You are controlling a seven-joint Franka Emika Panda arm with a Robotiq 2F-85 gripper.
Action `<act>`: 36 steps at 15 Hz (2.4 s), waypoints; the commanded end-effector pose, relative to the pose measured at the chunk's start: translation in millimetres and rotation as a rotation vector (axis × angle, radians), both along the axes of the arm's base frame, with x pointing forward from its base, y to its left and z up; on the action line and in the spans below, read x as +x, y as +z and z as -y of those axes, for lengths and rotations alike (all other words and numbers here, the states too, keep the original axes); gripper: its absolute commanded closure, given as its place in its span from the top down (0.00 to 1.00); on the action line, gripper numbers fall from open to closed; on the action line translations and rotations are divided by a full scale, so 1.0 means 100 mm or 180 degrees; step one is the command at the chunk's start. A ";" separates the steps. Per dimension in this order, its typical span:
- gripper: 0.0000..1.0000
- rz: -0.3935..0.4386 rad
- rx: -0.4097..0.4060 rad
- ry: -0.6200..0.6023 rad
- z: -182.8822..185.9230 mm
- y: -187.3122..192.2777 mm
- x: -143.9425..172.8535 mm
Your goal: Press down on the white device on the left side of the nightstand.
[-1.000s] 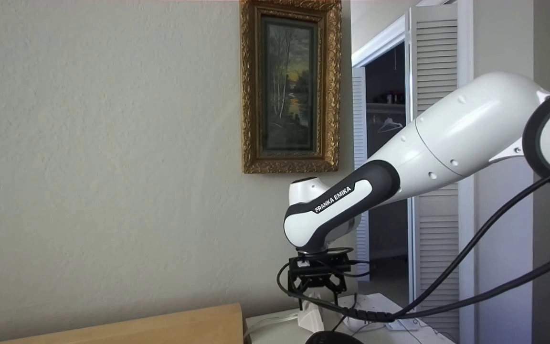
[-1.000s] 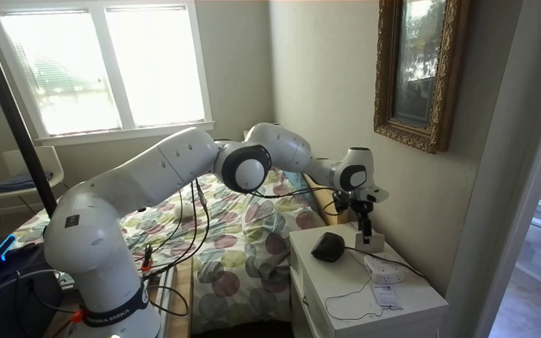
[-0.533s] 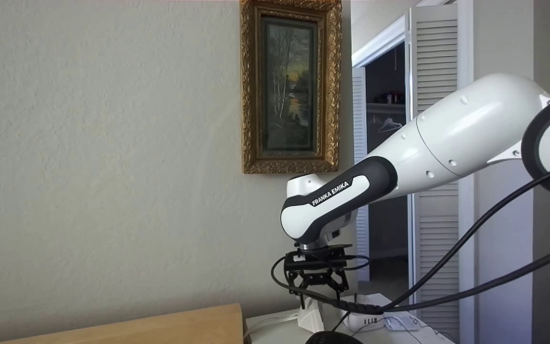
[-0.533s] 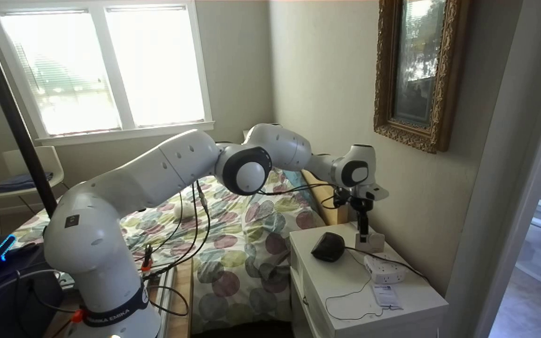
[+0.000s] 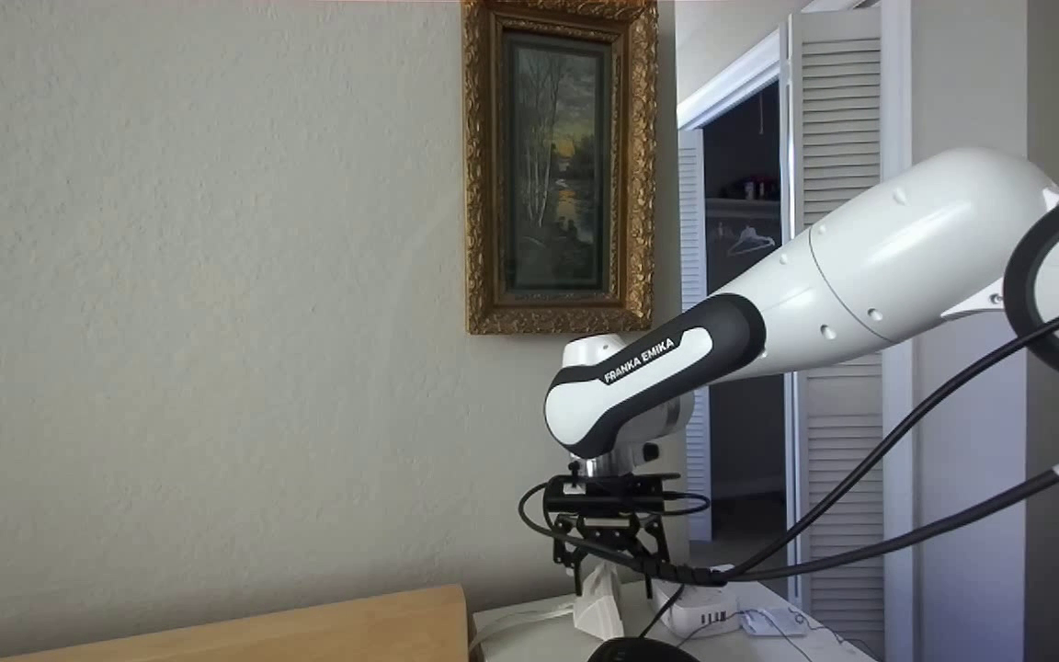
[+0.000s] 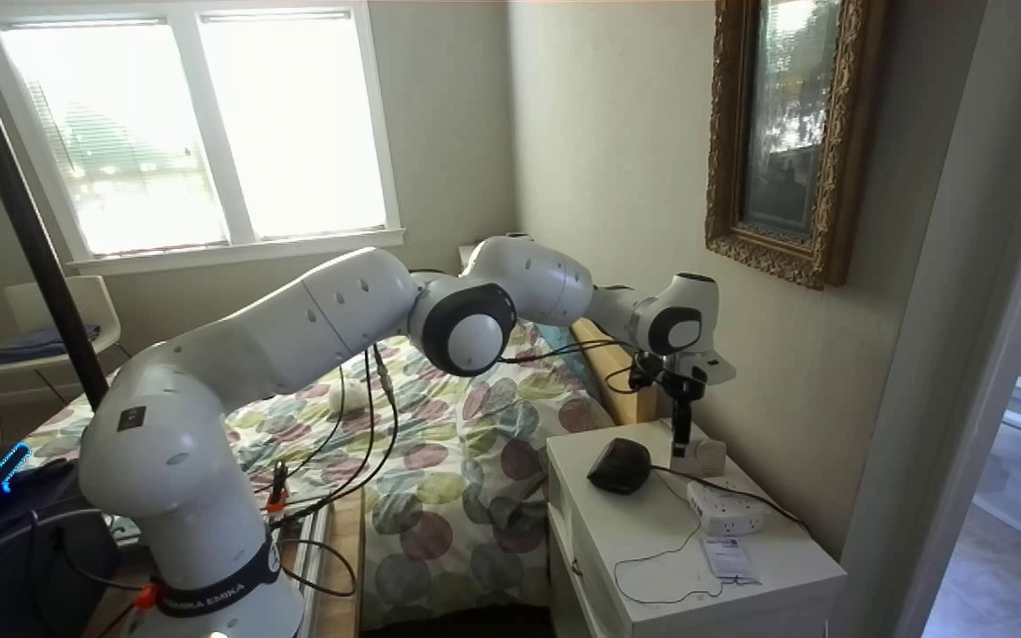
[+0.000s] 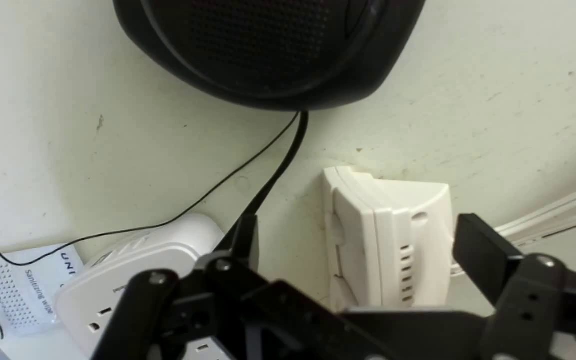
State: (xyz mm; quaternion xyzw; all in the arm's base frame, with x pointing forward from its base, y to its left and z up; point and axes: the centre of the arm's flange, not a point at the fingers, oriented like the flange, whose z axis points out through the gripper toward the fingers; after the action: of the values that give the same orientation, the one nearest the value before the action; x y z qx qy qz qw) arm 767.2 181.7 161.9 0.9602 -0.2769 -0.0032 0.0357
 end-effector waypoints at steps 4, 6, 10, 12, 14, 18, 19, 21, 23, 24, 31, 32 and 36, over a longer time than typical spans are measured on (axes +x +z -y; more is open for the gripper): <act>1.00 0.0005 0.0264 -0.0147 0.04 -0.13 0.22; 1.00 0.0002 0.0304 -0.0172 0.04 -0.16 0.23; 0.95 0.0014 0.0359 -0.0178 0.03 -0.20 0.23; 0.83 0.0022 0.0377 -0.0173 0.02 -0.21 0.23; 0.82 0.0037 0.0394 -0.0170 0.01 -0.21 0.23; 0.84 0.0074 0.0427 -0.0124 0.00 -0.19 0.25; 0.83 0.0085 0.0427 -0.0098 0.00 -0.19 0.25; 0.84 0.0108 0.0432 -0.0057 0.01 -0.20 0.26; 0.84 0.0136 0.0435 -0.0023 0.01 -0.20 0.27; 0.84 0.0149 0.0438 -0.0011 0.01 -0.20 0.28; 0.61 0.0168 0.0447 0.0042 0.06 -0.23 0.29; 0.49 0.0167 0.0454 0.0047 0.06 -0.23 0.29; 0.31 0.0188 0.0473 0.0115 0.04 -0.21 0.28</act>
State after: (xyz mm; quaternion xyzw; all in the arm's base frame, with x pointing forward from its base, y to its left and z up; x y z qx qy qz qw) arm 779.1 174.5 146.2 0.9626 -0.2694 0.0006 -0.0272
